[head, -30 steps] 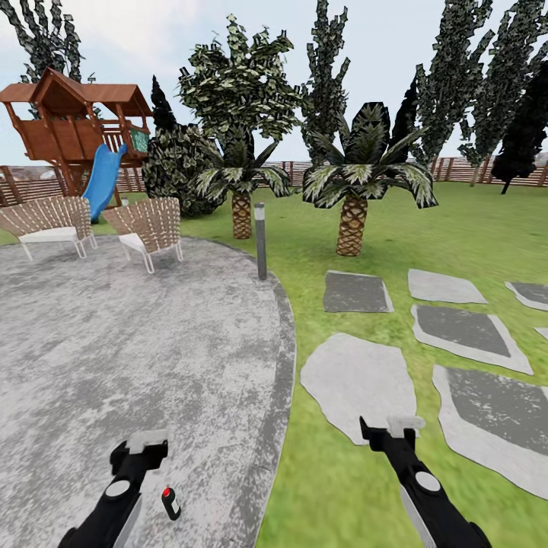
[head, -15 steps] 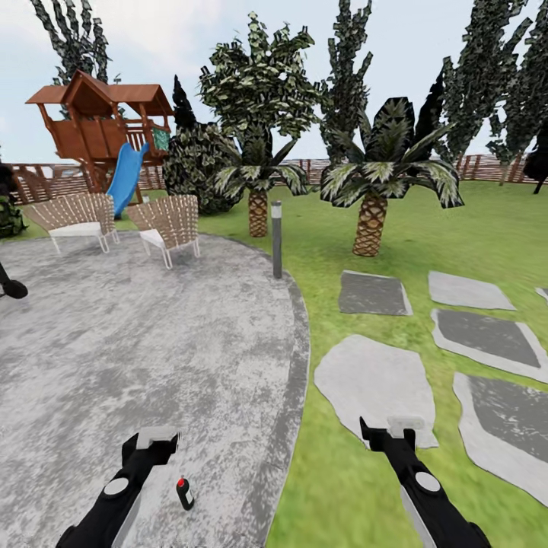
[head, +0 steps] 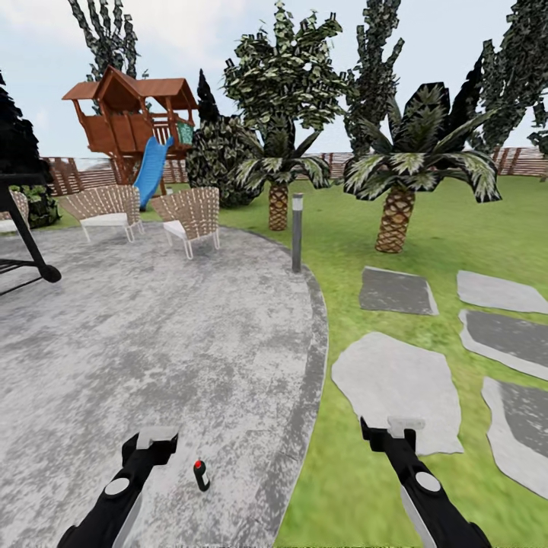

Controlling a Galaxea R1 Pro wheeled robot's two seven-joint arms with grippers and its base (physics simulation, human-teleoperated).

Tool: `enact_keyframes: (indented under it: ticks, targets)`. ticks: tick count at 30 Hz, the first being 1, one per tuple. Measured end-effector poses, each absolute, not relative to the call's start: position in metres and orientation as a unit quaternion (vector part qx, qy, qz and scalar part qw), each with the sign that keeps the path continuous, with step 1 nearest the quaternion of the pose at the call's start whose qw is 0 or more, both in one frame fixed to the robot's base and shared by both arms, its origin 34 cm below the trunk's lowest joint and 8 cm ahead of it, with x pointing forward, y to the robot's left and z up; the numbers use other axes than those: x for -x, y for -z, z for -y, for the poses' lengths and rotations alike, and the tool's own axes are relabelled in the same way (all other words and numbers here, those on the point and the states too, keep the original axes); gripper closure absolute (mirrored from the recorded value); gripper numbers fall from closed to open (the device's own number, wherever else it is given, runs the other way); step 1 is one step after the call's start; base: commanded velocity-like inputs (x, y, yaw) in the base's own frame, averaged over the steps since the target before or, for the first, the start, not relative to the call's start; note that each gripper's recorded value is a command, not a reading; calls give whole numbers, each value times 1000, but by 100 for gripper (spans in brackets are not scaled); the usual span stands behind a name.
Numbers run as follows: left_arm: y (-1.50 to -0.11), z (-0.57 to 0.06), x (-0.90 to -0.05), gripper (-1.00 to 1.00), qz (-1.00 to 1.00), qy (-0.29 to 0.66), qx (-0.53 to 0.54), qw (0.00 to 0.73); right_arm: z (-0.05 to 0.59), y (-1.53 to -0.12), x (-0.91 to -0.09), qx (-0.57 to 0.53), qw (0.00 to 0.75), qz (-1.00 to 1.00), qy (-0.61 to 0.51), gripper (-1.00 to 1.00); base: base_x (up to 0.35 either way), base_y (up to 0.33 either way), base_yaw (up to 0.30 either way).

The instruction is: In the garden, pick up the pesticide atomizer on the floor and spray pesticide onto both trees until each tree trunk is fully covered.

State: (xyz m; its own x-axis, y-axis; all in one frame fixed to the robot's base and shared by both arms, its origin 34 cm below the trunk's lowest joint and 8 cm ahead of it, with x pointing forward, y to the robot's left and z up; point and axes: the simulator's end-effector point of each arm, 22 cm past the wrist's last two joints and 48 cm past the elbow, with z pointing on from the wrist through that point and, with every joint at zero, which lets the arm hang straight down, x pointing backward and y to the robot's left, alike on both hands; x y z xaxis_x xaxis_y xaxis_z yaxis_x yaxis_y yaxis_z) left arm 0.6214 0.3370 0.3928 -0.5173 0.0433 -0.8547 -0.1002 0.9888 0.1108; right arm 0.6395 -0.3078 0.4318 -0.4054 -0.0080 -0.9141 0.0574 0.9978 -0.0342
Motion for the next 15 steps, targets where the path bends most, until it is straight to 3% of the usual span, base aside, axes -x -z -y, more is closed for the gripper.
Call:
enact_keyframes:
  ticks: [15]
  targets:
    - [-348, -338, -609, -100, -874, -74, 16, 481, 308, -387, -628, -14, 535, -844, 31, -100, 0, 0, 5]
